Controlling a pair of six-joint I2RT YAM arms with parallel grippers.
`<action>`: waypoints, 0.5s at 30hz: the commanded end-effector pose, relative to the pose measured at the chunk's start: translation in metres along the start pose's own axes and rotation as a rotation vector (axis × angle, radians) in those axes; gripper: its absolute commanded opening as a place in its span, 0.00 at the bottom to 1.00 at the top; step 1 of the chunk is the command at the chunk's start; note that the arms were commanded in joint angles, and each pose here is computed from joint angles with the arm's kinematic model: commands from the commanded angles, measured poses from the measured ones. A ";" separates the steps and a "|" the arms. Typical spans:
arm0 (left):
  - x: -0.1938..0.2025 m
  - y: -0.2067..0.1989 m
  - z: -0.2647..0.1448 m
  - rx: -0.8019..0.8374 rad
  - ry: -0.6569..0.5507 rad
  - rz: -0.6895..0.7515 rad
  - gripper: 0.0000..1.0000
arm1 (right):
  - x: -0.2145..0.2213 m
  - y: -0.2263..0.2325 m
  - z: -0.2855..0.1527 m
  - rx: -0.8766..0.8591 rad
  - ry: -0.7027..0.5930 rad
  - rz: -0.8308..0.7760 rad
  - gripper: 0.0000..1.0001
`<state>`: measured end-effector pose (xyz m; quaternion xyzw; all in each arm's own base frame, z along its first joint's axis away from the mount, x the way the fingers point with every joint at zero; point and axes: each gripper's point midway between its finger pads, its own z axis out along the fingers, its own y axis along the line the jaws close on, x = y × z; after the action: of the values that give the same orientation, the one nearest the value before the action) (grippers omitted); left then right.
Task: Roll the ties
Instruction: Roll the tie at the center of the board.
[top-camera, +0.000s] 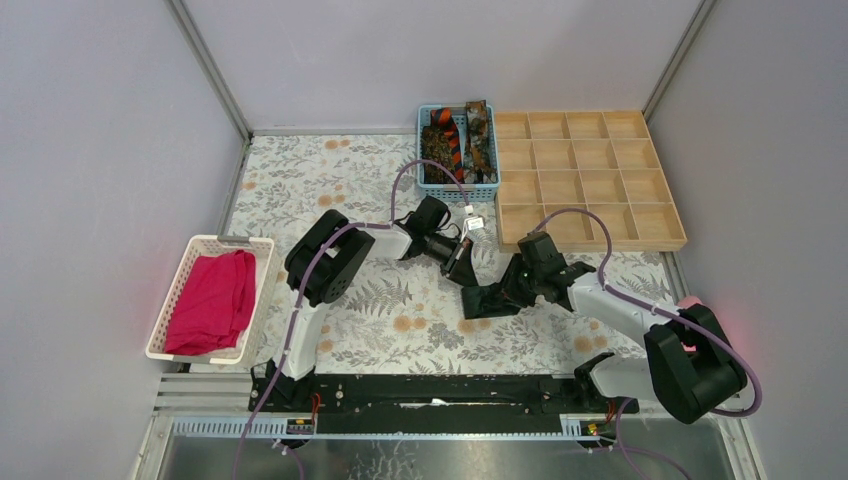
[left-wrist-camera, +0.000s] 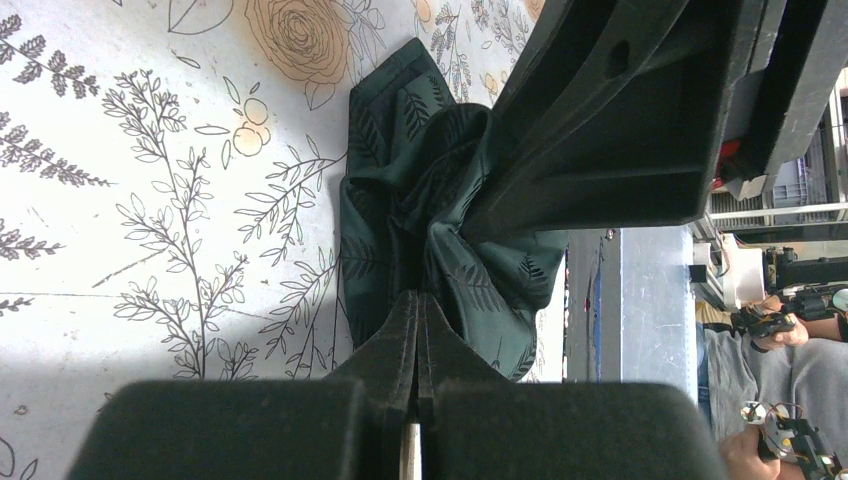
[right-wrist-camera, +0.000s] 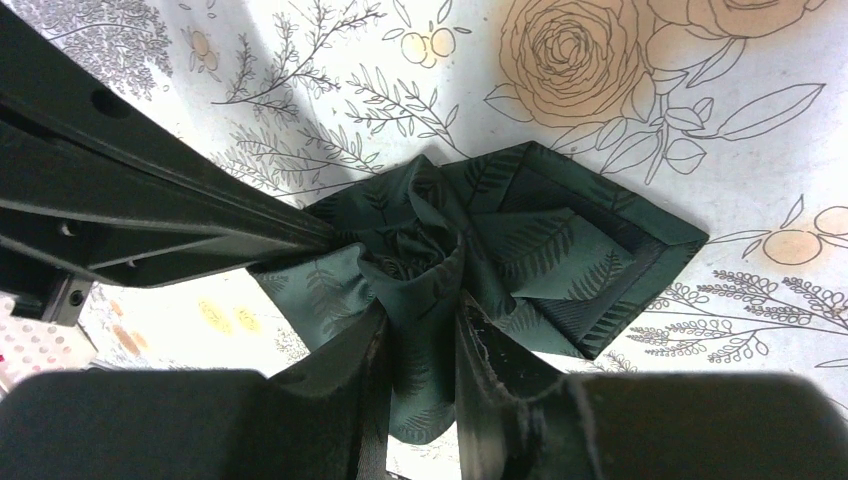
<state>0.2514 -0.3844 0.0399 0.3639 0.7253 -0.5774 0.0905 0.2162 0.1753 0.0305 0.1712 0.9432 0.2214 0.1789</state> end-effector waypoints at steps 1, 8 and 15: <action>-0.003 0.003 0.001 0.006 -0.013 0.002 0.00 | 0.003 -0.040 0.005 0.190 0.002 0.005 0.34; -0.007 0.008 -0.001 -0.037 -0.029 0.002 0.00 | -0.007 -0.038 -0.001 0.207 -0.026 -0.011 0.48; -0.028 0.020 -0.013 -0.151 -0.103 -0.015 0.00 | -0.013 -0.042 -0.014 0.237 -0.069 -0.017 0.48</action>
<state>0.2650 -0.3829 0.0334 0.3340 0.7549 -0.5552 0.1011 0.2196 0.1596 0.0286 0.1839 0.9498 0.1716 0.1859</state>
